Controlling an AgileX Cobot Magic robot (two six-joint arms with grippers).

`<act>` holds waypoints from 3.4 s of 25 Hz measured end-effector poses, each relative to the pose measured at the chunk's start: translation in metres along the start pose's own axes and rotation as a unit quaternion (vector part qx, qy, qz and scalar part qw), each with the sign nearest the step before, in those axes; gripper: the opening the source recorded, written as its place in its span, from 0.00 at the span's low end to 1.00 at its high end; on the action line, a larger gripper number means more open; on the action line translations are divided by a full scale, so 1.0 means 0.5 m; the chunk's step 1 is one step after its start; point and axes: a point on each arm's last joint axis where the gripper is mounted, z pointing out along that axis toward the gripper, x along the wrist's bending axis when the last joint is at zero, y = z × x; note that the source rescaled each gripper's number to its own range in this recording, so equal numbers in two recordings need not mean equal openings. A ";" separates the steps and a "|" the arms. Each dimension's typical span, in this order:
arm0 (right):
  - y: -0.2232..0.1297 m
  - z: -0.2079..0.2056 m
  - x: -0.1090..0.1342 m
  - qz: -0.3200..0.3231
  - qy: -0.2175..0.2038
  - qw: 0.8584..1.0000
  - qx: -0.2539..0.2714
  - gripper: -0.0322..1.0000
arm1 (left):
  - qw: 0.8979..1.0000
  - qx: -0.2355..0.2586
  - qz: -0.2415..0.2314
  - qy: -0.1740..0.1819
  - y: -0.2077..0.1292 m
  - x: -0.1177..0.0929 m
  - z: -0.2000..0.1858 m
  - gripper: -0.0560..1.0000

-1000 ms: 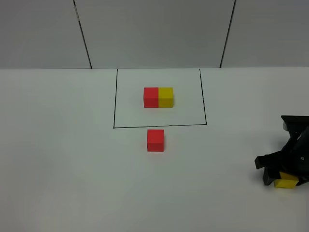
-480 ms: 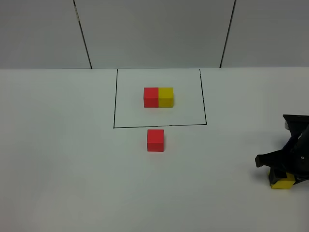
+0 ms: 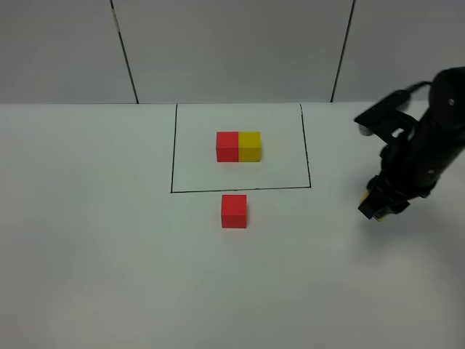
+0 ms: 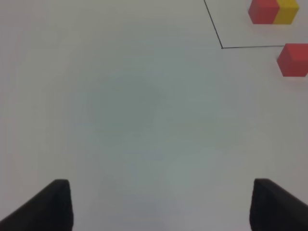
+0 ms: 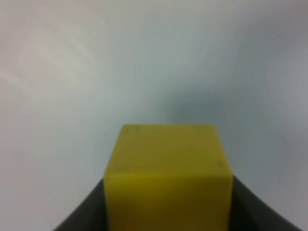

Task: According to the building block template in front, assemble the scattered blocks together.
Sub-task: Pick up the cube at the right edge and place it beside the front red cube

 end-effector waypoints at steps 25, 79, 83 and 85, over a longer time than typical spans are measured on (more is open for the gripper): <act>0.258 0.204 0.154 -0.322 0.041 0.943 0.074 0.03 | 1.000 0.000 0.000 0.000 0.000 0.000 0.000 0.76; 0.268 0.234 0.187 -0.354 0.051 0.932 0.052 0.03 | 1.000 0.000 0.000 0.000 0.000 0.000 0.000 0.76; 0.268 0.234 0.187 -0.354 0.051 0.932 0.052 0.03 | 1.000 0.000 0.000 0.000 0.000 0.000 0.000 0.76; 0.268 0.234 0.187 -0.354 0.051 0.932 0.052 0.03 | 1.000 0.000 0.000 0.000 0.000 0.000 0.000 0.76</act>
